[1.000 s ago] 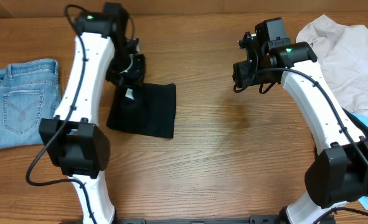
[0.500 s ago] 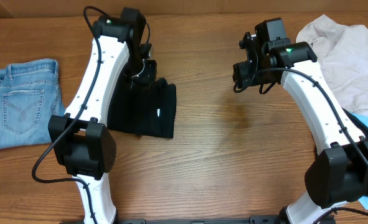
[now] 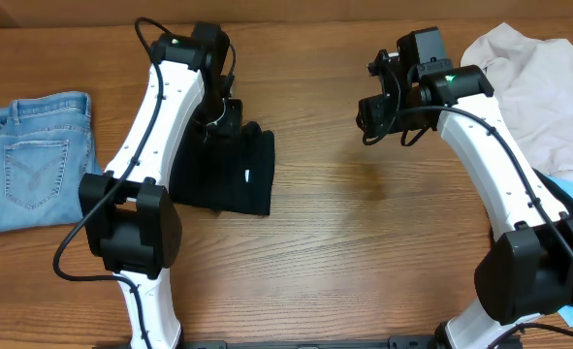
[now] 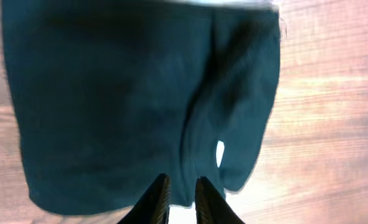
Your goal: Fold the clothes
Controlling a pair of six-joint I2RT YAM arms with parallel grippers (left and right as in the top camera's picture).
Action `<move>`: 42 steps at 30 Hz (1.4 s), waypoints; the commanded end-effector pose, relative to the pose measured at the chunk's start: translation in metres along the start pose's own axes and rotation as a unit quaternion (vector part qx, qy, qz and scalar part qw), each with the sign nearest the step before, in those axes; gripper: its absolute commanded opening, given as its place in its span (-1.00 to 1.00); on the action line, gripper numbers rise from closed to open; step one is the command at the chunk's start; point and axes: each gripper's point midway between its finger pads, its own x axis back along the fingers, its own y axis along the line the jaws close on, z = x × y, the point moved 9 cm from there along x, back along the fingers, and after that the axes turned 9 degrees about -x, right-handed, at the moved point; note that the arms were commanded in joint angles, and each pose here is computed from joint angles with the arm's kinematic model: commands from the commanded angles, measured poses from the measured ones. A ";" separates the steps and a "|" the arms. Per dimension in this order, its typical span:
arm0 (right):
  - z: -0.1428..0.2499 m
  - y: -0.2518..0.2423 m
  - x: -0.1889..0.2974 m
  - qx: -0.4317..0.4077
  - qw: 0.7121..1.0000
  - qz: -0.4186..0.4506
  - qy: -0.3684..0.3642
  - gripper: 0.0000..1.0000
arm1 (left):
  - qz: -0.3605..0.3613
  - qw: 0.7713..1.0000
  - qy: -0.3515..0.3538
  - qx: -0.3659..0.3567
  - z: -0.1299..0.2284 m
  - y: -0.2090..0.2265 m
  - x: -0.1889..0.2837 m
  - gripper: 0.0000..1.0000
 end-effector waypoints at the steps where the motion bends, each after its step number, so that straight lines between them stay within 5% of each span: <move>1: -0.001 0.003 0.000 0.006 1.000 -0.015 -0.003 0.28 | -0.014 0.998 -0.042 0.033 -0.016 0.005 -0.004 -0.63; 5: 0.000 0.003 0.000 0.005 1.000 -0.015 0.001 0.29 | -0.002 0.997 -0.076 0.010 -0.029 -0.010 -0.008 -0.34; 9: 0.002 0.002 0.000 0.004 1.000 -0.014 0.007 0.29 | -0.005 0.998 -0.065 -0.002 -0.032 -0.020 -0.023 -0.26; 18: 0.002 0.002 0.000 0.004 1.000 -0.014 0.006 0.29 | 0.025 0.999 -0.014 -0.018 -0.034 -0.037 -0.066 -0.34; 22: 0.002 0.002 0.000 0.004 1.000 -0.014 0.006 0.28 | 0.028 0.999 -0.007 -0.027 -0.035 -0.045 -0.075 -0.92; 29: 0.002 0.002 0.000 0.004 1.000 -0.014 0.006 0.29 | 0.178 0.983 0.001 -0.049 -0.027 -0.078 -0.044 -0.92; 42: 0.001 0.002 0.000 0.005 1.000 -0.014 0.004 0.29 | 0.181 0.979 0.078 -0.053 0.003 -0.094 -0.071 -0.62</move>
